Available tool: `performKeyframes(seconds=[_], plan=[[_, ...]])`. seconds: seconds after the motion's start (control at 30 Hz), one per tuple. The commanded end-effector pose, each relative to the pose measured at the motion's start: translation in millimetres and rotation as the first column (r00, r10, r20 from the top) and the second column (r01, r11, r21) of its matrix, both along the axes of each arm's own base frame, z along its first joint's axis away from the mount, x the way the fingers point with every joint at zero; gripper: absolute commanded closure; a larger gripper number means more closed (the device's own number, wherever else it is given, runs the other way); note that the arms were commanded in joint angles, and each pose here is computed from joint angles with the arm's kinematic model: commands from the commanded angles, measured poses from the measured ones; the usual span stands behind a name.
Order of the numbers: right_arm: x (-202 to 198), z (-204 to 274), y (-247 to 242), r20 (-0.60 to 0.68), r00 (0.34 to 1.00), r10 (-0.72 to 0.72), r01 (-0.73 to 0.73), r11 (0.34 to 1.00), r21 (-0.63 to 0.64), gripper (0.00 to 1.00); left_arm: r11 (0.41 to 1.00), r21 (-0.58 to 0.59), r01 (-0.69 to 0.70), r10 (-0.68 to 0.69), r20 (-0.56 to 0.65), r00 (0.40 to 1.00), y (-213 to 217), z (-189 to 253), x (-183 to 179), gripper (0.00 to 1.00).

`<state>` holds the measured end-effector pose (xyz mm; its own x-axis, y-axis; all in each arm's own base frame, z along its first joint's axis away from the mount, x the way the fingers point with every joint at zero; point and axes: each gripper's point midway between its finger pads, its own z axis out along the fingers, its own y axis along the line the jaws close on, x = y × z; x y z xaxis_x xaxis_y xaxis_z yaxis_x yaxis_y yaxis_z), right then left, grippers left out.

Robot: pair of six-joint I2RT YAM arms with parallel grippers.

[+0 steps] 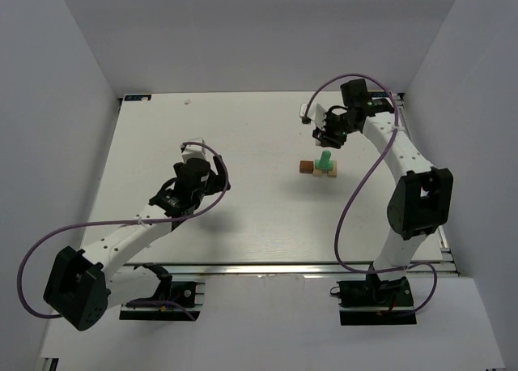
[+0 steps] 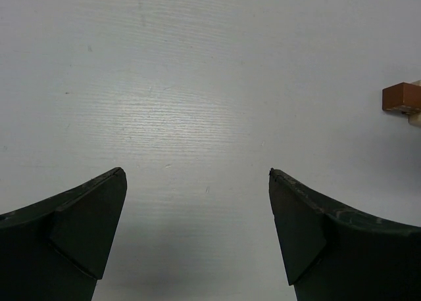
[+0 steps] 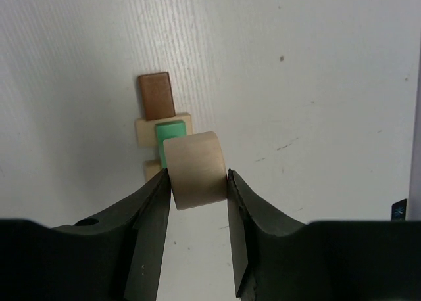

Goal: Build the wood block tower

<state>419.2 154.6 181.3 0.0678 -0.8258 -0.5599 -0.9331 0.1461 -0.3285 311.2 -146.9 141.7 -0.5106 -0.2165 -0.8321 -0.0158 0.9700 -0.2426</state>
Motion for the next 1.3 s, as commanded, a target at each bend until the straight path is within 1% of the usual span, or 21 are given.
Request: performKeyframes(seconds=[0.0, 0.17, 0.33, 0.53, 0.63, 0.87, 0.93, 1.27], plan=[[-13, 0, -14, -0.015, 1.000, 0.019, -0.019, 1.000, -0.019, 0.81, 1.000, 0.017, -0.015, 0.014, 0.037, 0.999, 4, 14, 4, 0.02], [-21, -10, -19, 0.016, 0.999, 0.041, -0.040, 0.999, -0.022, 0.80, 0.999, 0.036, -0.031, 0.029, 0.042, 0.999, 9, 15, 5, 0.02], [-20, -15, -23, 0.020, 1.000, 0.022, -0.022, 1.000, -0.016, 0.79, 0.999, 0.043, -0.024, 0.022, 0.048, 0.999, 8, 15, 7, 0.02], [-12, -18, -20, 0.032, 0.999, 0.036, -0.036, 0.999, -0.003, 0.78, 0.998, 0.053, -0.014, 0.013, 0.032, 0.999, 6, 8, 7, 0.02], [-8, -22, -23, 0.030, 0.999, 0.022, -0.021, 0.999, -0.026, 0.78, 0.998, 0.060, -0.016, 0.014, 0.027, 1.000, 6, 6, 8, 0.02], [-8, -29, -25, 0.015, 1.000, 0.013, -0.013, 0.999, -0.032, 0.76, 0.998, 0.066, -0.008, 0.007, 0.019, 1.000, 4, 3, 10, 0.02], [-6, -39, -28, -0.002, 1.000, 0.005, -0.005, 0.998, -0.056, 0.76, 0.998, 0.067, -0.008, 0.007, 0.015, 1.000, 4, 1, 10, 0.02], [1, -43, -27, -0.010, 1.000, -0.003, 0.003, 0.998, -0.055, 0.76, 0.998, 0.069, -0.009, 0.008, 0.015, 1.000, 4, 1, 10, 0.02]])
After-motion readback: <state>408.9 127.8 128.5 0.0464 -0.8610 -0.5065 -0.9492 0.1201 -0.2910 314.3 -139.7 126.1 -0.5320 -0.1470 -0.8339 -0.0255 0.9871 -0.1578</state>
